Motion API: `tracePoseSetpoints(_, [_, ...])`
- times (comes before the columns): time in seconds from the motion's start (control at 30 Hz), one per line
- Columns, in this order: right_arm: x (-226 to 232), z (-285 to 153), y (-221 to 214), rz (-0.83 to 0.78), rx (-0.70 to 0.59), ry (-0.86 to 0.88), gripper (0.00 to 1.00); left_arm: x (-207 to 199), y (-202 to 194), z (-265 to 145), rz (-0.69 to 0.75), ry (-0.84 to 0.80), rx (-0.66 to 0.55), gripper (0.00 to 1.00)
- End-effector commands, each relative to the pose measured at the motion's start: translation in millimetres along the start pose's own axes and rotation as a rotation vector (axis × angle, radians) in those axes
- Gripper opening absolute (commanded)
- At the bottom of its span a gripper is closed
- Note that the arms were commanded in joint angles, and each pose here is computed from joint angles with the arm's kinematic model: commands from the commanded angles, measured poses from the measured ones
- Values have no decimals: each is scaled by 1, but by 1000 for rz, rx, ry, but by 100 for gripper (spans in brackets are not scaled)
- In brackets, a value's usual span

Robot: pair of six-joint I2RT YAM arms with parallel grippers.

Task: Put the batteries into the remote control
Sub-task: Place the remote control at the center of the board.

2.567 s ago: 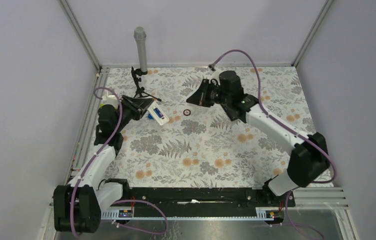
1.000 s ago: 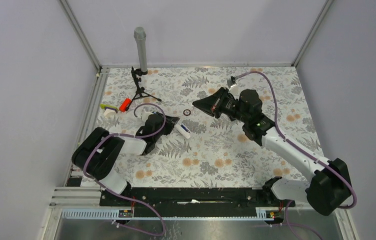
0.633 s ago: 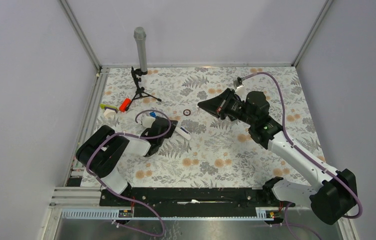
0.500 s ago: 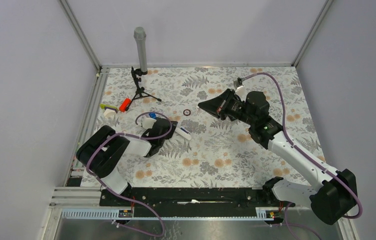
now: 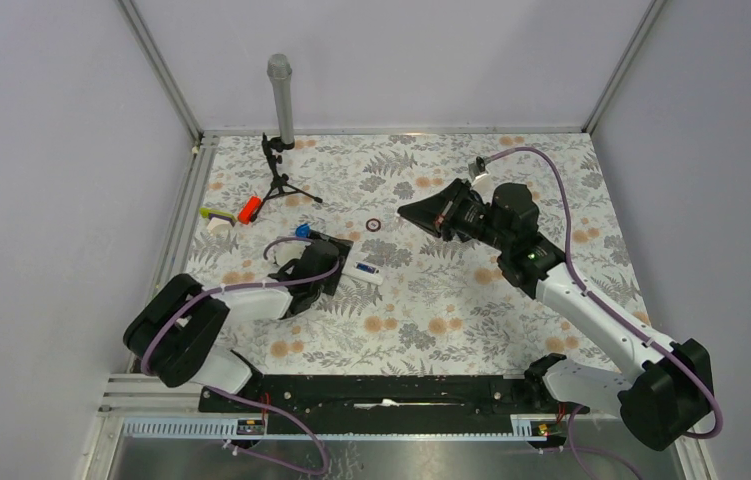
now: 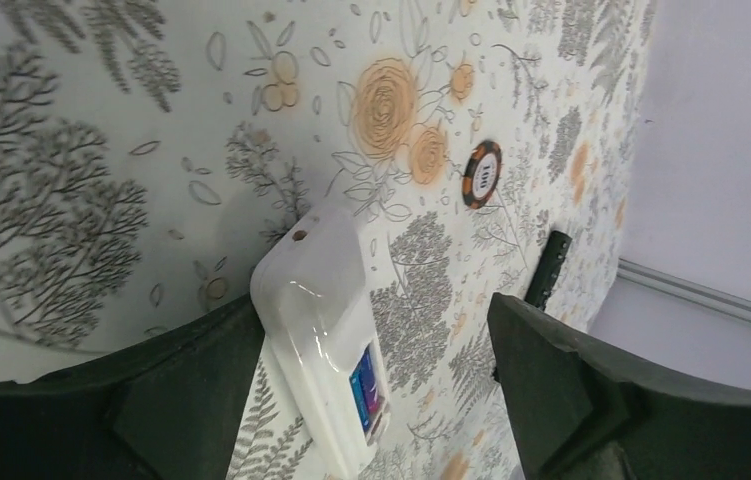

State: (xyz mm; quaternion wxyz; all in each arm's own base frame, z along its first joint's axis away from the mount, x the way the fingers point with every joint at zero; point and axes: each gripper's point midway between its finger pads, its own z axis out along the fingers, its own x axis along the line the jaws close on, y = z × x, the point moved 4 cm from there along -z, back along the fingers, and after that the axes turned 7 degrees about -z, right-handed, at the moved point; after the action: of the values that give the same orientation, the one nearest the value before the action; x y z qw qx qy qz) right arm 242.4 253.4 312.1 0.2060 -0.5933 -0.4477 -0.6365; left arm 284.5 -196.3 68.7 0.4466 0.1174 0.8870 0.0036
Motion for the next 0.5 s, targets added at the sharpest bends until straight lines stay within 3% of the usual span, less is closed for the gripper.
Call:
tracePoseSetpoints(0.0, [17,-7,7,-20,-25,68,0,36,10,-15,39,218,-27,94])
tracePoseSetpoints(0.27, [19,-8,14,-18,-47,77,0,57,11,-46,22,306,60,99])
tracePoseSetpoints(0.47, [17,-7,21,-8,-58,60,0,31,34,-84,120,214,20,99])
